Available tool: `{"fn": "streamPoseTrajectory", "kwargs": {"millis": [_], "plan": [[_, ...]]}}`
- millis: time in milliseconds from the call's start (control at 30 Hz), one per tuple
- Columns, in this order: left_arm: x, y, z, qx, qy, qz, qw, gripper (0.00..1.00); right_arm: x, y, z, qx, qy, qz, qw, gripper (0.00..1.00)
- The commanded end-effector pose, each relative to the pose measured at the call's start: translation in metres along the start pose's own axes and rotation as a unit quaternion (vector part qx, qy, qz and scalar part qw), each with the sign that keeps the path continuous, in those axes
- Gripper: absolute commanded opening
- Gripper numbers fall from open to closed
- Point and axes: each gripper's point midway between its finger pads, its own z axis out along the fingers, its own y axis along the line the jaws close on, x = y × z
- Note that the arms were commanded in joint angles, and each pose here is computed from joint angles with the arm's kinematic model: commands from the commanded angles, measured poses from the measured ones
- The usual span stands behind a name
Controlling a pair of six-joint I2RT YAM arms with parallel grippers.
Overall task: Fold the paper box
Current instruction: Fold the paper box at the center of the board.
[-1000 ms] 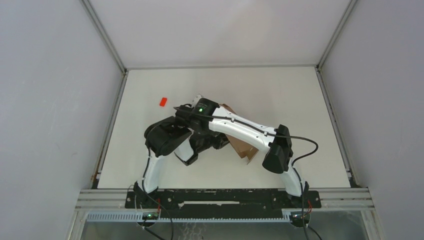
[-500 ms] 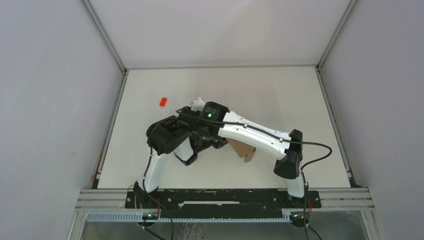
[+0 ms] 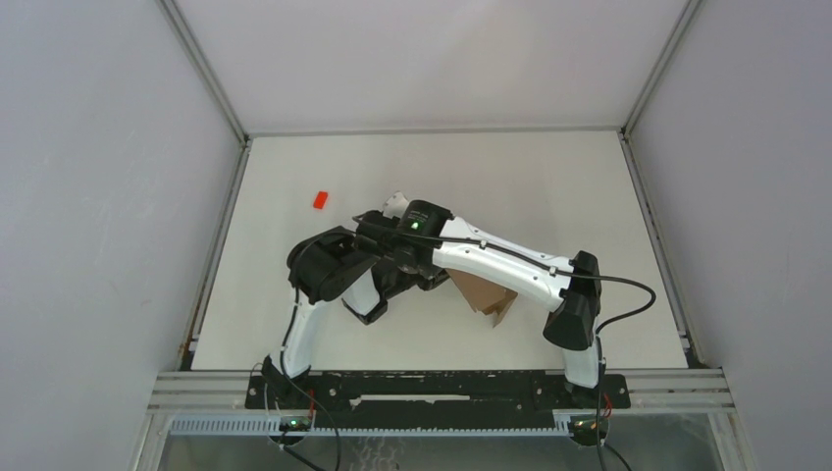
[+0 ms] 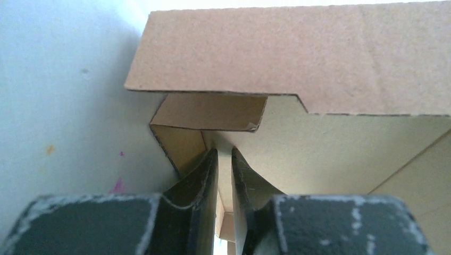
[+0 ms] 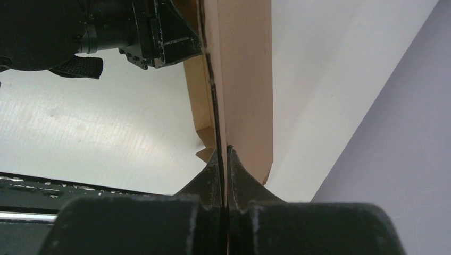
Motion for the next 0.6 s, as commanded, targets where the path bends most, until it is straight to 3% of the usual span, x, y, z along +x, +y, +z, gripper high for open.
{"fn": "streamPoseTrajectory", "kwargs": {"millis": [0, 567], "plan": [[-0.006, 0.038, -0.001, -0.059, -0.009, -0.003, 0.998, 0.20, -0.008, 0.015, -0.014, -0.055, -0.024, 0.043, 0.997, 0.00], [-0.006, 0.043, -0.004, -0.061, -0.010, -0.004, 0.998, 0.19, -0.004, 0.033, -0.012, -0.046, -0.012, 0.038, 0.998, 0.00]]}}
